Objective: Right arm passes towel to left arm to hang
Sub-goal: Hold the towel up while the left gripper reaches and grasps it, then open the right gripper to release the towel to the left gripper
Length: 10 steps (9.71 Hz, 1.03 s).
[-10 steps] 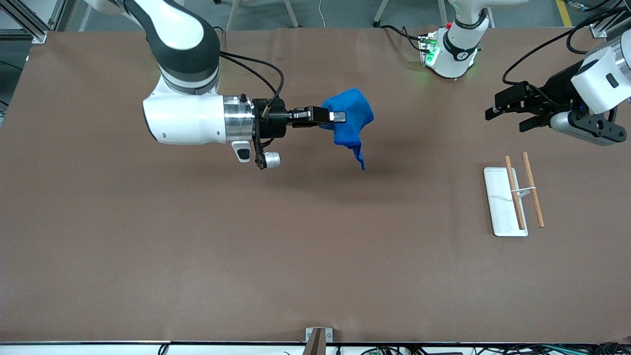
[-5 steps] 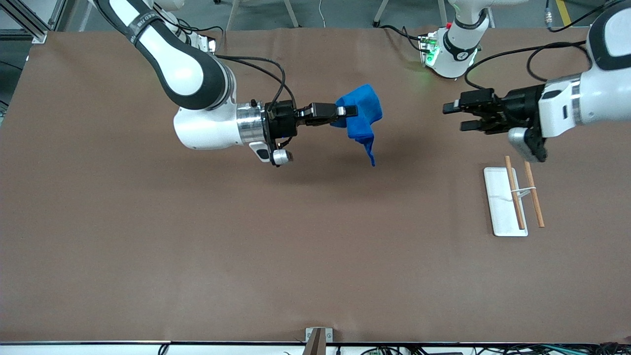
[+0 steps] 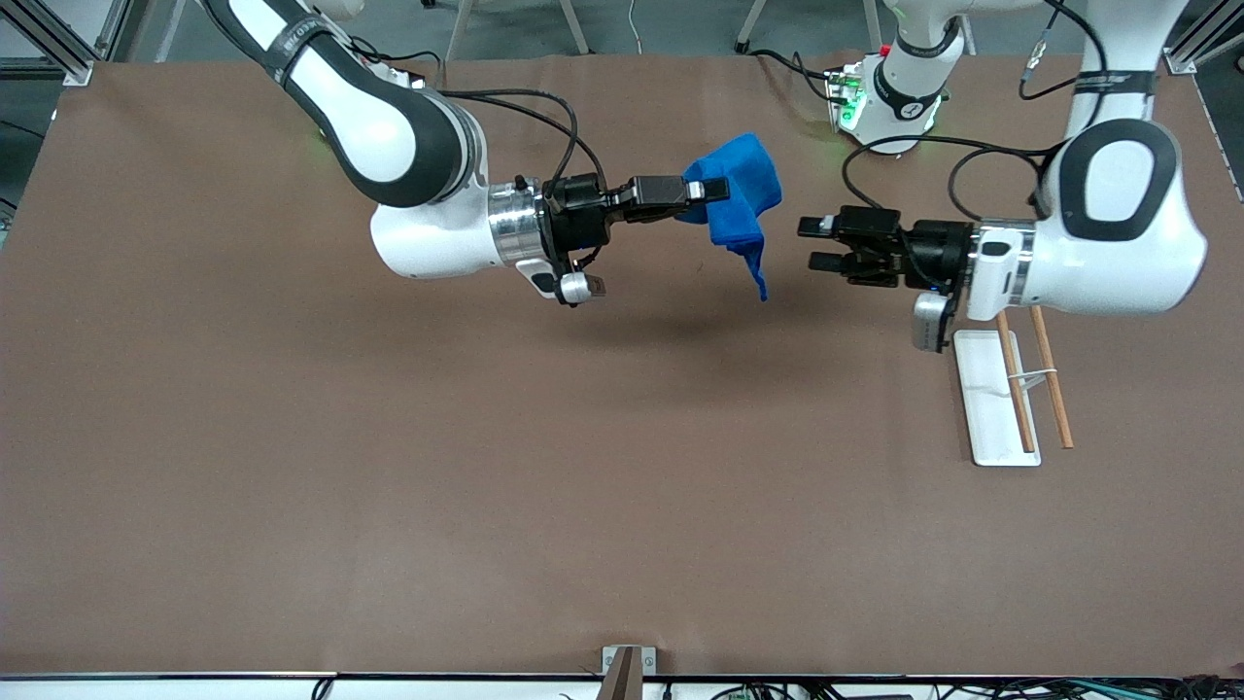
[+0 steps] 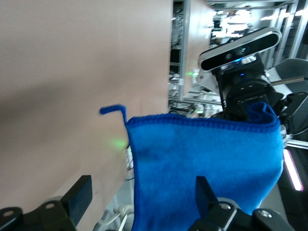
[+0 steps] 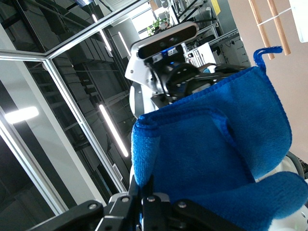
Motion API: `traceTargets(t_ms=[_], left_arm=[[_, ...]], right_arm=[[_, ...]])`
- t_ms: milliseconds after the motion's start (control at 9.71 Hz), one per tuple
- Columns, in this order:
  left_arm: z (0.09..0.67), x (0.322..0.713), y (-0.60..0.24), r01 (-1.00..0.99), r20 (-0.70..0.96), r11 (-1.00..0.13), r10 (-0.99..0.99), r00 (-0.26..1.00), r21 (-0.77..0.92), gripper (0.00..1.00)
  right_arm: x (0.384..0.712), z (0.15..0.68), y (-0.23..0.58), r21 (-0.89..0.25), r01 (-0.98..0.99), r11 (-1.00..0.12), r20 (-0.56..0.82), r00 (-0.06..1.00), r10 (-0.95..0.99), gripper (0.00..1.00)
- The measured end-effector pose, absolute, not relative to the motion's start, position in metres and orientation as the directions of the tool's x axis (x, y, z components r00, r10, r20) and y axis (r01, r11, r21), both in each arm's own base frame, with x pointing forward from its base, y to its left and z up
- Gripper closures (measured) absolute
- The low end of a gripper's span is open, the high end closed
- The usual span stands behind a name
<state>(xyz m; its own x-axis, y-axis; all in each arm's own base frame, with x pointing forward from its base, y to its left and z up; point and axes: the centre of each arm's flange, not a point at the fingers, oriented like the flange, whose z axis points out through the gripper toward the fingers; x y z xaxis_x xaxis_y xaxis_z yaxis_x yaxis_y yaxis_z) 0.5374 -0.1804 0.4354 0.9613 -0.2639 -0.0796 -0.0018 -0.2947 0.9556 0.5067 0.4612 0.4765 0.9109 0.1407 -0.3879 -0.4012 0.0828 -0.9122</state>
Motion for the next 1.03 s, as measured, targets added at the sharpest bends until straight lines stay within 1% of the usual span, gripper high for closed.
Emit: traceTargets(t_ms=[309, 515, 926, 1029], left_arm=[[0.398, 0.520, -0.211, -0.034, 0.011, -0.136, -0.171, 0.985, 0.990, 0.08], [0.384, 0.510, -0.221, -0.057, 0.050, -0.054, -0.115, 0.992, 0.997, 0.11], [0.385, 0.512, -0.225, -0.127, 0.128, 0.045, -0.022, 0.992, 0.991, 0.16], [0.385, 0.512, -0.224, -0.139, 0.140, 0.051, -0.012, 0.990, 0.989, 0.28]], right_arm=[[0.507, 0.476, 0.461, -0.913, -0.400, 0.082, -0.387, 0.912, 0.137, 0.97], [0.506, 0.474, 0.462, -0.914, -0.399, 0.076, -0.389, 0.913, 0.123, 0.97], [0.501, 0.475, 0.467, -0.914, -0.400, 0.070, -0.391, 0.913, 0.117, 0.97], [0.501, 0.475, 0.467, -0.914, -0.400, 0.069, -0.391, 0.913, 0.115, 0.97]])
